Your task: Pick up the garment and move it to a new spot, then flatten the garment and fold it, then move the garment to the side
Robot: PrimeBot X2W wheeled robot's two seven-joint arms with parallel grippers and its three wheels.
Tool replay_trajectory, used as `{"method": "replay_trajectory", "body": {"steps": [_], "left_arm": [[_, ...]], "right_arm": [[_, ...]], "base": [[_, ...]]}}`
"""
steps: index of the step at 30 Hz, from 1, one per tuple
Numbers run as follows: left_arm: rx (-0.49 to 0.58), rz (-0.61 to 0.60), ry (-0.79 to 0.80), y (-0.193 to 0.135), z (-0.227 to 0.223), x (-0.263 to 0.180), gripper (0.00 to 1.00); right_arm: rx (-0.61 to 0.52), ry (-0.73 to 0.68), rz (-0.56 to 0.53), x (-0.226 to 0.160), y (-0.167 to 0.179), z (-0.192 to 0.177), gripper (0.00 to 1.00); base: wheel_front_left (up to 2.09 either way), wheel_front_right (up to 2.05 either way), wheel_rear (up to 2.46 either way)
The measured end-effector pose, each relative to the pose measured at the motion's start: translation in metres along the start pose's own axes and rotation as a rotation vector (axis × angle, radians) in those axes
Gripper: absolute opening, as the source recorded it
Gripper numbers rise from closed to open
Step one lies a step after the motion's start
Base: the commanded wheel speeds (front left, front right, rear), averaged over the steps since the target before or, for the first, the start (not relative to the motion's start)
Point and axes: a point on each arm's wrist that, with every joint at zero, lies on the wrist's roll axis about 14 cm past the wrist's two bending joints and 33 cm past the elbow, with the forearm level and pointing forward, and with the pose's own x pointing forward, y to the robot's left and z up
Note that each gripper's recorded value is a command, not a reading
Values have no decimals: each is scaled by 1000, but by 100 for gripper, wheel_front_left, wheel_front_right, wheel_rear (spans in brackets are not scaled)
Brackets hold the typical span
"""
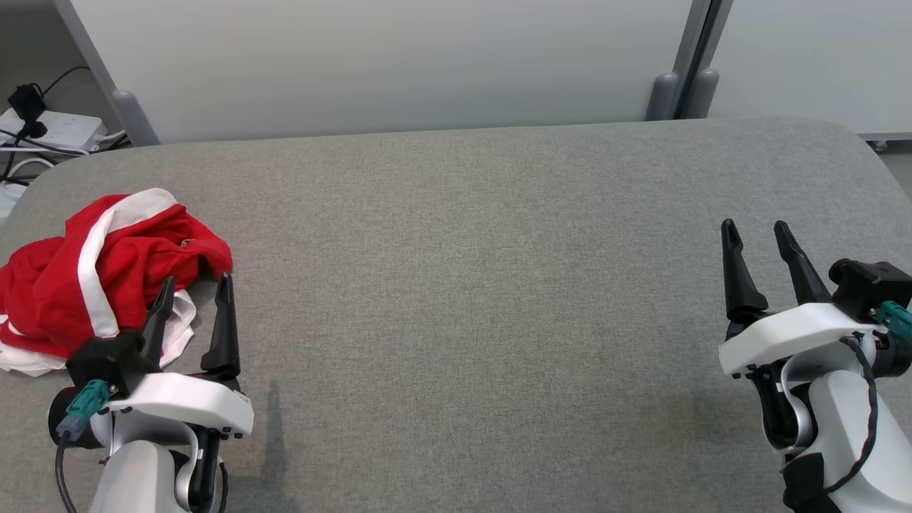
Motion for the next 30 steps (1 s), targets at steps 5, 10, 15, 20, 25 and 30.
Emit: {"method": "replay_trajectory", "body": {"steps": [5, 10, 15, 20, 25, 30], "left_arm": [[59, -7, 1, 0, -1, -1, 100], [114, -21, -2, -2, -1, 0, 100], [156, -31, -21, -5, 6, 4, 100], [153, -20, -26, -3, 8, 3, 100], [149, -8, -15, 1, 5, 2, 100], [148, -2, -10, 3, 3, 1, 100]], "right_arm": [[-60, -10, 9, -1, 0, 4, 100], [-112, -30, 22, 2, 2, 10, 100], [-148, -39, 30, 1, 4, 13, 100], [-146, -45, 26, 1, 3, 16, 100], [-146, -46, 24, 1, 2, 16, 100], [-153, -43, 25, 2, 3, 15, 100]], "base": [[0, 0, 0], [0, 0, 0], [0, 0, 0], [0, 0, 0], [0, 0, 0], [0, 0, 0]]}}
